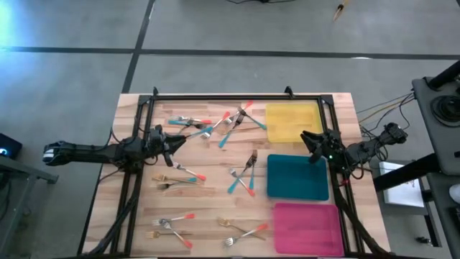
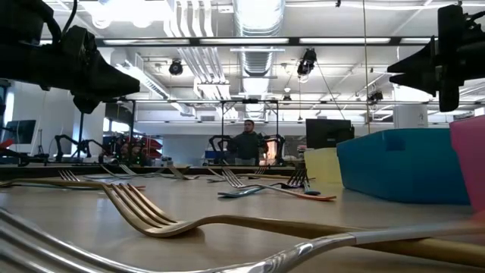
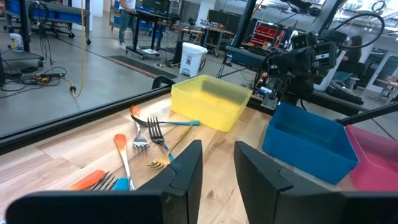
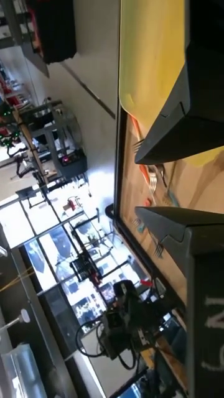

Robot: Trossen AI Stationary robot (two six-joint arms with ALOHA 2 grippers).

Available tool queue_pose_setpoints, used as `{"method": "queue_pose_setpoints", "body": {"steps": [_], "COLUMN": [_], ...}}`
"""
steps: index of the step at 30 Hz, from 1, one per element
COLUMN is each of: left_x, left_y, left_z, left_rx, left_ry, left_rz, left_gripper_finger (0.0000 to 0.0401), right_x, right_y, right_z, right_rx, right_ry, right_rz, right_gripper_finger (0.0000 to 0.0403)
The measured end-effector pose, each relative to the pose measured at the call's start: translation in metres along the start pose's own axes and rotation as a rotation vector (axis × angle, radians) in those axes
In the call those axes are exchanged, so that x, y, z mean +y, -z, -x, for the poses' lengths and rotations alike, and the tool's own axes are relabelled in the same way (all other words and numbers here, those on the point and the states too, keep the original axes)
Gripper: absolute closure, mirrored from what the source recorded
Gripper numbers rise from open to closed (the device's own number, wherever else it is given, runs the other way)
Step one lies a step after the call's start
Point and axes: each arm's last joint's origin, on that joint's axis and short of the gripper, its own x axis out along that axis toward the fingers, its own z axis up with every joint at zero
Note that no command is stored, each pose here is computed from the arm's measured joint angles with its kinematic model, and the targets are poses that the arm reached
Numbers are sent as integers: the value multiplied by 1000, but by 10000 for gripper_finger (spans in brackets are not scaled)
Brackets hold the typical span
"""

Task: Sort silverware by color (type)
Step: Put the orange fork into the yellow bin

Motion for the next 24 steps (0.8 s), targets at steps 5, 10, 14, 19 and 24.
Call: {"method": "queue_pose_setpoints", "body": {"steps": [5, 10, 14, 19, 24], "left_x": [0, 0, 0, -1, 1], "left_y": [0, 0, 0, -4, -4], "left_z": [0, 0, 0, 0, 0], "left_rx": [1, -2, -5, -38, -48], "left_ry": [0, -4, -3, -2, -45], "left_rz": [0, 0, 2, 14, 62], "left_gripper_finger": [324, 323, 323, 324, 324], "right_x": [1, 2, 2, 1, 1], "right_y": [-2, -4, -4, -4, -4], "right_z": [0, 0, 0, 0, 0], "right_rx": [-12, -20, -21, -24, -24], "right_ry": [-6, -10, -9, -4, -3], "right_rz": [-33, -161, -183, -221, -218], "right_gripper_finger": [291, 291, 291, 291, 291]}}
